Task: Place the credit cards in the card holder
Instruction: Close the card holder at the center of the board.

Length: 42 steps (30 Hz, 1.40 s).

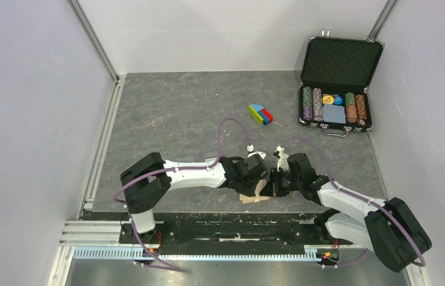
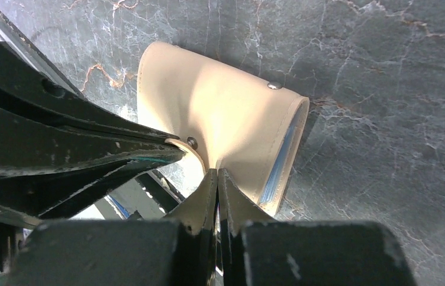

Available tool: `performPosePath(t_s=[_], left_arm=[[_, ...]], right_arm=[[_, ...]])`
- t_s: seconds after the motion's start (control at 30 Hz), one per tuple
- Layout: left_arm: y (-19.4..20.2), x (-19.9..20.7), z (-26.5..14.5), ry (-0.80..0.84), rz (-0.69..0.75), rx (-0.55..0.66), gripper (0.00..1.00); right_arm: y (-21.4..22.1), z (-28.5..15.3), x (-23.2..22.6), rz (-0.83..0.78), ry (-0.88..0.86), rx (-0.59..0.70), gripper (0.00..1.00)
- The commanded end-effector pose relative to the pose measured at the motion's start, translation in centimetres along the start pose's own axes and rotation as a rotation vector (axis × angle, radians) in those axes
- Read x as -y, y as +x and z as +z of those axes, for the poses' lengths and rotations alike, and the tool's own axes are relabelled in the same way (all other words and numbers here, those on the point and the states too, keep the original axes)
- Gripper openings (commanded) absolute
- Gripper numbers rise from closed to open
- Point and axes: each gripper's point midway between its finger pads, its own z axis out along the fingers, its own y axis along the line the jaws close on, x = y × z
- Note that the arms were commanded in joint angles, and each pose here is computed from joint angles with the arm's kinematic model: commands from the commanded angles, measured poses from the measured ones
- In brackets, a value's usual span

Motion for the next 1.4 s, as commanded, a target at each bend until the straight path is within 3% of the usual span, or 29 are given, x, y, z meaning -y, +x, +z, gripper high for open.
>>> performPosePath(t_s=[0.0,0.23,0.8,1.37], left_arm=[[-1.7,0.2,-2.3,0.030,-0.018,0.078,0.02],[-1.8,0.0,-3.2,0.039,-0.035,0.094,0.02],[-1.1,-1.0,0.3,0.013,-0.042,0.010,0.02],[-0.6,-0.7,1.8,0.030,-0.050,-0.034,0.02]], right_arm=[[1.3,0.2,1.7,0.021,0.074,-0.045,0.00],[1.6,0.3,2.1,0.025,0.095,-0.058,0.00],[1.4,0.0,1.9,-0.003,0.092,-0.062,0.00],[-0.2,-0.1,-1.0,-0.063,-0.049,-0.004,0.00]])
